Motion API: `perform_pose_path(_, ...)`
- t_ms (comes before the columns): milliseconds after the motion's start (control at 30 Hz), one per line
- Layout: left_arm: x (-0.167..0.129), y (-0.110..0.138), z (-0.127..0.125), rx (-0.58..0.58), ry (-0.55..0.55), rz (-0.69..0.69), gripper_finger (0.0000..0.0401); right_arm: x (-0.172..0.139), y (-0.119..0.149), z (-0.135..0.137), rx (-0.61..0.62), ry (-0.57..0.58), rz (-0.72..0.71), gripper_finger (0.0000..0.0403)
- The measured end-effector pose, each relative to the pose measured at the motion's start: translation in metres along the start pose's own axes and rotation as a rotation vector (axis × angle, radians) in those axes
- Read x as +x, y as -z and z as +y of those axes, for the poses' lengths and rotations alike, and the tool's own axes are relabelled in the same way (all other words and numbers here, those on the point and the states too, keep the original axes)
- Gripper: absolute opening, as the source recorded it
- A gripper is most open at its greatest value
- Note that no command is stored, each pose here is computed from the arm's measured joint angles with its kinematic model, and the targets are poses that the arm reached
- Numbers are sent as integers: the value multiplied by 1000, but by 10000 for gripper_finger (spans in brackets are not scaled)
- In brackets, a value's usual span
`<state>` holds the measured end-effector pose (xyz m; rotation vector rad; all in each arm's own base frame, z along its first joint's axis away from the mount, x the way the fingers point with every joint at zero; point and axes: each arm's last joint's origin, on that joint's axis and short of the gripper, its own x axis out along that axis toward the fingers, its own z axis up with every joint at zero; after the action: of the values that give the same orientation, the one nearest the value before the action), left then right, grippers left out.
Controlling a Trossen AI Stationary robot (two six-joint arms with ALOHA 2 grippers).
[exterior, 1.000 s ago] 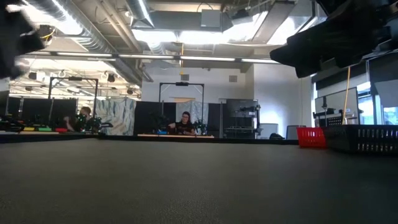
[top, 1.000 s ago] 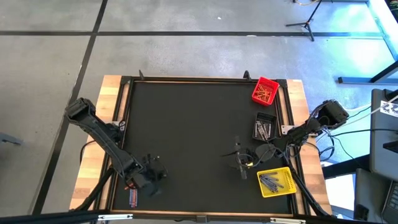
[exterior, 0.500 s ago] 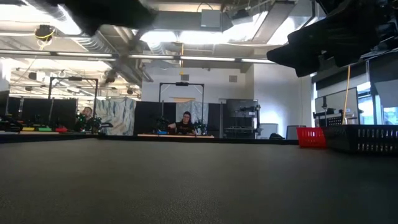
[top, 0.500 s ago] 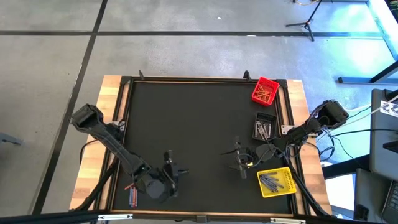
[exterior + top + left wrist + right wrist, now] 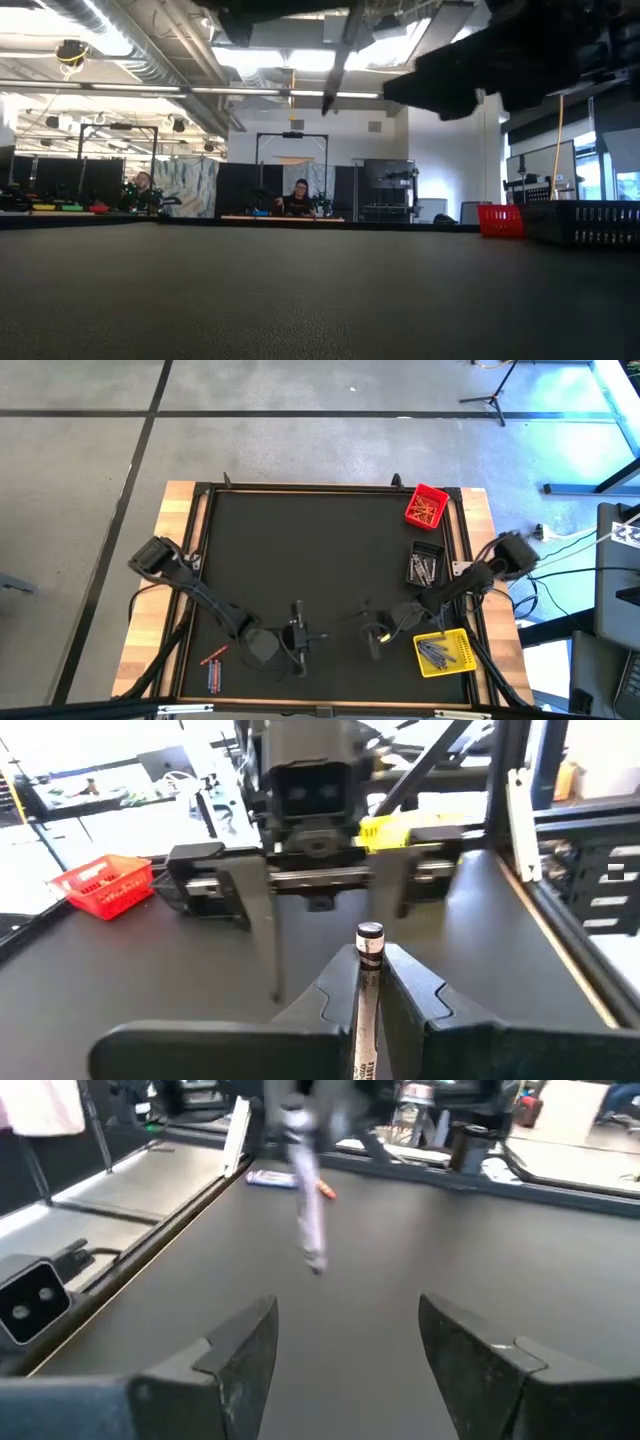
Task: Sort crayons
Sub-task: Put the black crayon into the black bin
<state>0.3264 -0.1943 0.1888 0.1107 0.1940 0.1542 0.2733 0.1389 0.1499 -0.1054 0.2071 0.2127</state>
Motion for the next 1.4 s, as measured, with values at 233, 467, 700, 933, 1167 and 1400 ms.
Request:
perform_pose_path(233, 5, 1, 4, 17, -15, -8, 16, 28, -10, 9, -20, -41, -68, 239)
perform_pose_path(467, 3, -2, 2, 41, -10, -24, 16, 44, -16, 14, -51, -38, -86, 142)
perform_pose_path(700, 2, -1, 1, 30, 5, -23, 16, 45, -16, 11, -86, -21, -82, 17)
perform_pose_path(933, -2, 2, -3, 26, 0, 3, 44, 41, -18, 9, -106, 3, -13, 21)
perform_pose_path(1167, -13, 11, -13, 55, -12, 67, 110, 17, -34, -1, -92, 116, 166, 30)
perform_pose_path(1400, -18, 14, -18, 82, 7, 87, 119, -32, -48, -20, -32, 298, 412, 15)
